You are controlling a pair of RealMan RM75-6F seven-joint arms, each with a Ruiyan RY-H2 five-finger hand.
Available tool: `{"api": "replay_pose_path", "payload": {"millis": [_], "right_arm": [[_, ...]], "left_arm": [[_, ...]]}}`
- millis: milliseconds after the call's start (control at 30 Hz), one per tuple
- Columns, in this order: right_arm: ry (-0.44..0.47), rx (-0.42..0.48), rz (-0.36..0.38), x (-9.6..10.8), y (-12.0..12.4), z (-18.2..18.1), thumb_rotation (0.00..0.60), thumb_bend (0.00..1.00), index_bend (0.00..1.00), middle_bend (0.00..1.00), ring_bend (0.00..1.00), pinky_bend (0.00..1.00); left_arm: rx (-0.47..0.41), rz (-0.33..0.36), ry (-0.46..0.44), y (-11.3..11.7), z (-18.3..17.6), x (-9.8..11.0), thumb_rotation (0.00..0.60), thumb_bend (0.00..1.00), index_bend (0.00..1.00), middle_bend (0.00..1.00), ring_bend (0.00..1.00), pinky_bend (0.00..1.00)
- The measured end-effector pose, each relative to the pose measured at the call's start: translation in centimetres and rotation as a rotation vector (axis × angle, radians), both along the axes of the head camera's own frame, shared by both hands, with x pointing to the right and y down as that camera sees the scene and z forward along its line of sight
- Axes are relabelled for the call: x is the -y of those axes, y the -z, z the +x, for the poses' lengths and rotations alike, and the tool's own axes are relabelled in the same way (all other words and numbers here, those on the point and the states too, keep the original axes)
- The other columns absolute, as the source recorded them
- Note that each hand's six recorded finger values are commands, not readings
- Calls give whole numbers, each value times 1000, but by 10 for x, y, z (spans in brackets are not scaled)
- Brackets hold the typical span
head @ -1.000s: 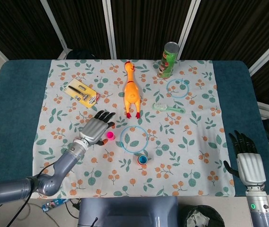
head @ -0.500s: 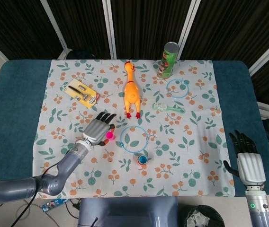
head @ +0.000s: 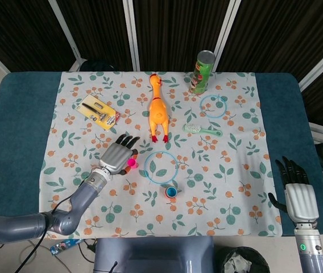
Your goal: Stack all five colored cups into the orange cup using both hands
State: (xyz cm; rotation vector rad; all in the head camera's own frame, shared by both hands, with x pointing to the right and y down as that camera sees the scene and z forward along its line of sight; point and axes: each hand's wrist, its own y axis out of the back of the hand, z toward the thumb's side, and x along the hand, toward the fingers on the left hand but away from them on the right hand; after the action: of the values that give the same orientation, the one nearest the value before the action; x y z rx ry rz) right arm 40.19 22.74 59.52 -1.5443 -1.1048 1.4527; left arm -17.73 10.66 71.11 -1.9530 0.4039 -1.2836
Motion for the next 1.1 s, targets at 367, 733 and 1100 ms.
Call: {"api": "replay_pose_path", "payload": {"millis": [367, 733, 1100], "right_arm": [[-6, -4, 3, 0, 0, 1, 600, 333, 76, 0, 0, 120], [-7, -8, 6, 0, -1, 1, 600, 333, 76, 0, 0, 121], [-15, -16, 13, 0, 1, 3, 600, 333, 76, 0, 0, 120]], "left_arm": [[-87, -8, 20, 18, 12, 2, 600, 372, 493, 29, 0, 0], [-234, -10, -67, 76, 54, -9, 600, 372, 493, 31, 0, 0], [-262, -62, -156, 92, 95, -30, 600, 372, 494, 30, 0, 0]]}}
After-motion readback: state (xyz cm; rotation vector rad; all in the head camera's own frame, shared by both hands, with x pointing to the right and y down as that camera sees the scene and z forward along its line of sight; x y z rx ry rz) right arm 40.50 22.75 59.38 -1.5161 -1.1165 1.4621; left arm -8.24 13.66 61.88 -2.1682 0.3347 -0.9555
